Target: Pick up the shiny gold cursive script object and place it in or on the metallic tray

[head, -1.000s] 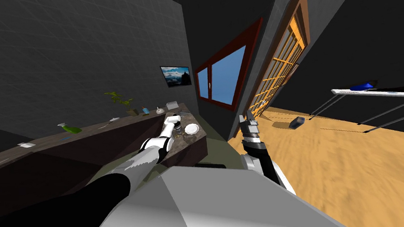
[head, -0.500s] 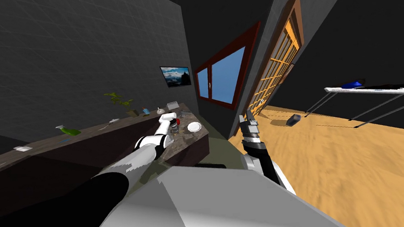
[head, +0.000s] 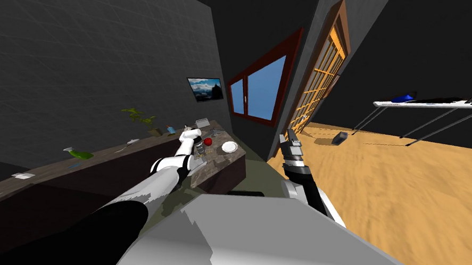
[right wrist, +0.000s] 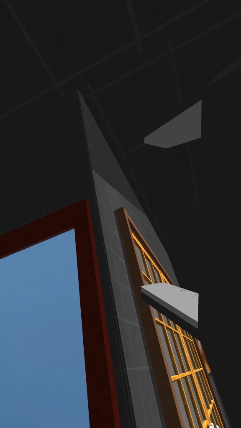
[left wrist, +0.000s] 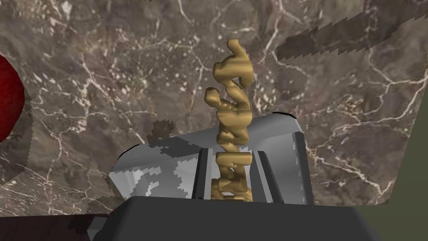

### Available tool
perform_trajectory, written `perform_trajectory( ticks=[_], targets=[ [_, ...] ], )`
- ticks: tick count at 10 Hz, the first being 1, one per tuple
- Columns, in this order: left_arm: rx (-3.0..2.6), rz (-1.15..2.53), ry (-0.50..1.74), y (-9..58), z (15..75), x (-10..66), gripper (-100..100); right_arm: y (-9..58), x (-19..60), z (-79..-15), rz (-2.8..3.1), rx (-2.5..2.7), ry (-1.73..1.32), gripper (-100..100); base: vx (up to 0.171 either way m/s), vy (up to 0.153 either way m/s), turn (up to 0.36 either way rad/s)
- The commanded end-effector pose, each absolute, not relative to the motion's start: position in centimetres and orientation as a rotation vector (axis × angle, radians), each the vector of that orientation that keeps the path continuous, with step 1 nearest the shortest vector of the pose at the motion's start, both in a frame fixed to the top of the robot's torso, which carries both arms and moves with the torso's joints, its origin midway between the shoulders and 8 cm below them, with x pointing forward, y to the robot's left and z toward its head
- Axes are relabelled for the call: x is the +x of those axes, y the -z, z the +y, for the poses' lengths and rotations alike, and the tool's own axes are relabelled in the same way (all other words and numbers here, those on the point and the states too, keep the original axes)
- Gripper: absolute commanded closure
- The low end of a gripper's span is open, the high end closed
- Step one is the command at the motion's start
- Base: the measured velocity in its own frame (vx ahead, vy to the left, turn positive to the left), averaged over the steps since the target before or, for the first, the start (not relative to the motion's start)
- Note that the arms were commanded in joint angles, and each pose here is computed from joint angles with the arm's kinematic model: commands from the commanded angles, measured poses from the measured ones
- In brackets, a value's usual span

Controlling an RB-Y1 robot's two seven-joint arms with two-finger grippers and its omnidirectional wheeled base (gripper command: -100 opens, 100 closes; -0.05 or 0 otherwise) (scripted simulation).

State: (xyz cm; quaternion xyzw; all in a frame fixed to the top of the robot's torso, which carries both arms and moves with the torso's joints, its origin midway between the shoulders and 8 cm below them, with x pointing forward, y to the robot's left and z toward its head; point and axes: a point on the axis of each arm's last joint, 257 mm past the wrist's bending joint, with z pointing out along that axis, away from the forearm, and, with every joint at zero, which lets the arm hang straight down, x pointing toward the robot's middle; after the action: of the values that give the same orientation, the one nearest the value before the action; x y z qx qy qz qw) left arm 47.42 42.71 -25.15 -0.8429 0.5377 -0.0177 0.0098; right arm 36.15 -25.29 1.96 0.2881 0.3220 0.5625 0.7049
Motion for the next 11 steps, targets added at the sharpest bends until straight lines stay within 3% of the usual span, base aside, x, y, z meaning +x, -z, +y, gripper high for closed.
perform_trajectory(
  ticks=[1,3,4,8,9,10,11],
  targets=[
    [-2.658,1.655,0.065,23.8,43.7,47.3,100,-2.0,36.2,-25.3,0.716,0.641,-1.251,0,-0.070,0.091,-0.042],
    [-2.663,1.648,0.072,23.3,44.0,47.2,100,-2.0,36.2,-25.3,0.716,0.641,-1.251,0,-0.045,0.080,-0.018],
    [-2.665,1.645,0.072,23.2,44.2,47.2,-100,-2.0,36.2,-25.3,0.716,0.641,-1.251,0,-0.006,0.011,0.004],
    [-2.665,1.645,0.071,23.2,44.2,47.2,-100,-2.0,36.1,-25.3,0.716,0.641,-1.251,0,0.000,0.000,0.000],
    [-2.665,1.645,0.071,23.2,44.2,47.2,0,-2.0,36.1,-25.3,0.716,0.641,-1.251,0,0.000,0.000,0.000],
    [-2.664,1.643,0.071,22.0,44.3,47.2,-100,-2.0,36.1,-25.3,0.716,0.641,-1.251,0,-0.001,-0.006,-0.013],
    [-2.663,1.643,0.071,21.4,44.4,47.2,-100,-2.0,36.1,-25.3,0.716,0.641,-1.251,0,0.001,-0.011,-0.014]
  ],
)
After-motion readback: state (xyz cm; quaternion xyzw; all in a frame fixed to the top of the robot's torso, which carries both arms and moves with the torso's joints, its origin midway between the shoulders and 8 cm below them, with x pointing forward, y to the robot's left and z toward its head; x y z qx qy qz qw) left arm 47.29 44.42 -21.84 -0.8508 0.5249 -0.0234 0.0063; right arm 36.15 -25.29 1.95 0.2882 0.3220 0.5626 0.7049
